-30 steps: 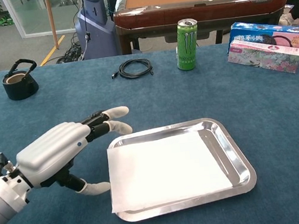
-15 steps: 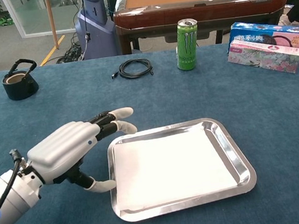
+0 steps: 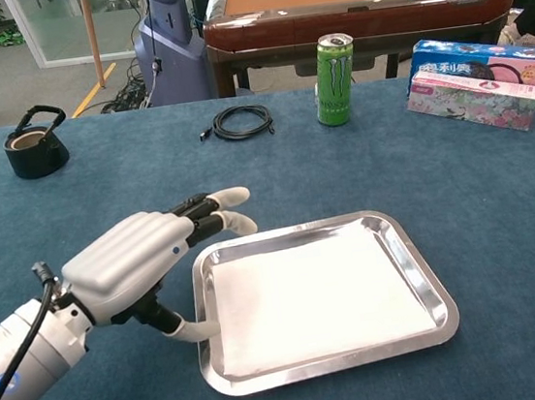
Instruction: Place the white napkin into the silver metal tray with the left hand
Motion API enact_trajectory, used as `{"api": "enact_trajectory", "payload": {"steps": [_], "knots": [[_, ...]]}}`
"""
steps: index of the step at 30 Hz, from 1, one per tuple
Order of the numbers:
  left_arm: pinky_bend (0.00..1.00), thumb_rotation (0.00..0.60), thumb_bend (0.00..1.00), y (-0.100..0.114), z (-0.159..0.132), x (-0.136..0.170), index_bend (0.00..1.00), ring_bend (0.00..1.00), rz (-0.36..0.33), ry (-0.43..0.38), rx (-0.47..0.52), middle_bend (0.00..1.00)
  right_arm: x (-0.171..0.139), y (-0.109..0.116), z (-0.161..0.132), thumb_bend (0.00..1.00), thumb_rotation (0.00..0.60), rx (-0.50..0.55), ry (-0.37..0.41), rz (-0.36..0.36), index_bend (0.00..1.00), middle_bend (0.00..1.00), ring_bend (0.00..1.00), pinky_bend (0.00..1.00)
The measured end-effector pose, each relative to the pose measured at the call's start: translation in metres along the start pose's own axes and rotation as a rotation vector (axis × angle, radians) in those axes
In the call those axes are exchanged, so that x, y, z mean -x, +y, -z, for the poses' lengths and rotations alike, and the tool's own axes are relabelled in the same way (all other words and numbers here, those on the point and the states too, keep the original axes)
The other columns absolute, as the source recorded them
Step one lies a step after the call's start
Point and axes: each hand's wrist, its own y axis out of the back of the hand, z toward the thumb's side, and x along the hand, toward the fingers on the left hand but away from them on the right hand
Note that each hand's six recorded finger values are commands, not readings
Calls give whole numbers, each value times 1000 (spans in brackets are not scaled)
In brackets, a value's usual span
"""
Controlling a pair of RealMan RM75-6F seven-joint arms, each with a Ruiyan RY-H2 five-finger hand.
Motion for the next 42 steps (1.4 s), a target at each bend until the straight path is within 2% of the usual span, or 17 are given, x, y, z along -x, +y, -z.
{"api": "enact_trajectory", "payload": {"steps": [19,26,29,34,42], "knots": [[198,600,135,-3,-10,-14,204,0,3,0,-34,48,-1,5,2,325,600,11,-4,16,551,588,485,657],[198,600,129,0,-11,-17,202,0,-21,3,-43,48,0,5,2,325,600,12,-4,15,551,588,485,657],[198,600,98,3,-11,-17,153,0,-39,1,-64,46,-1,5,2,324,600,12,-3,15,551,588,485,657],[198,600,63,3,-12,-16,8,0,-45,-13,-148,24,0,5,1,325,600,16,-1,20,551,588,484,657],[198,600,59,7,-12,-15,0,0,-87,-8,-218,24,0,5,2,325,600,15,-4,15,551,588,485,657]]}}
